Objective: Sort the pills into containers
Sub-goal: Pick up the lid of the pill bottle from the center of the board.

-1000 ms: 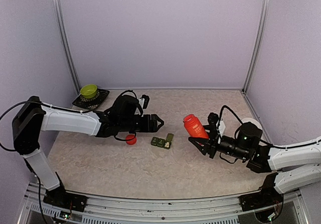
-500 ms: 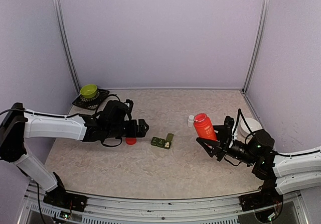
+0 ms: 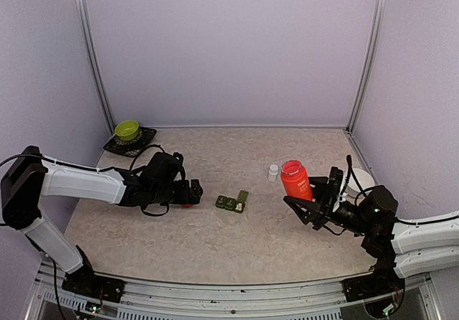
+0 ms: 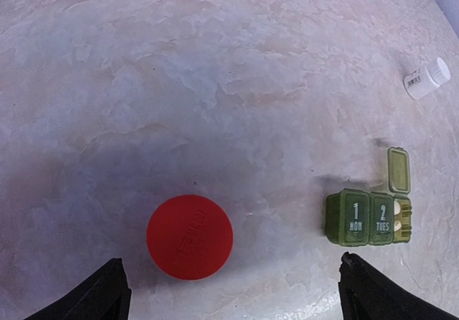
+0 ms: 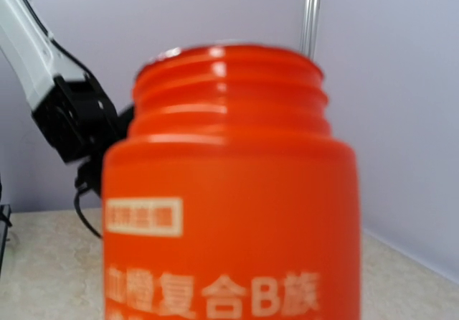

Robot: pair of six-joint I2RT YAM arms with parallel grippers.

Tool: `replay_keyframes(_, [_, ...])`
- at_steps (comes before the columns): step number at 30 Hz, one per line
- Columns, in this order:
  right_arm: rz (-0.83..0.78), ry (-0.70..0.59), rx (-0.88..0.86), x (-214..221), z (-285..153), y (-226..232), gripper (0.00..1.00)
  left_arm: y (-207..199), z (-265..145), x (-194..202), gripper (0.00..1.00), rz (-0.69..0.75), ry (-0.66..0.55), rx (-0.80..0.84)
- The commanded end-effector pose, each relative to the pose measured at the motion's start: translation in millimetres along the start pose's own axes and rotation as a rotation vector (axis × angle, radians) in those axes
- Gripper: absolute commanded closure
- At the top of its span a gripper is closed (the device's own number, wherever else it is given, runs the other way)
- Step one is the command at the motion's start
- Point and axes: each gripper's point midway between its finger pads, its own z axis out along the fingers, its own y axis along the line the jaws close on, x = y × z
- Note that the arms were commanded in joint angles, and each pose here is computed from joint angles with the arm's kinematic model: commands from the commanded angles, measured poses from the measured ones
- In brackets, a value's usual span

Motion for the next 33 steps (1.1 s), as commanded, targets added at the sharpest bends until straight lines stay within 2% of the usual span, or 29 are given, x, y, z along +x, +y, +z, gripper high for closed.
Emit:
replay_keyframes(1, [-0.025,-0.048,0.000,-15,-4,-1,1.00,21,16,8,0.01,-0.024,0.006,-0.050])
replay_keyframes(8, [-0.014,-0.036,-0.023,-15,-4,3,1.00,30,41,10,0.02,-0.010,0.023,-0.066])
replay_keyframes(11, [-0.011,-0.032,-0.024,-15,-4,3,1.00,30,48,10,0.05,-0.001,0.027,-0.074])
replay_keyframes(15, [-0.007,-0.022,-0.014,-12,-4,2,1.00,29,52,11,0.11,0.006,0.030,-0.074])
replay_keyframes(20, [-0.003,-0.009,-0.008,-9,-3,0,1.00,30,53,14,0.24,0.017,0.035,-0.081])
replay_keyframes(25, [-0.003,0.005,-0.007,-6,0,0,1.00,28,51,17,0.31,0.058,0.030,-0.117])
replay_keyframes(33, [-0.001,0.026,-0.001,-3,2,-2,1.00,22,52,20,0.31,0.112,0.032,-0.157])
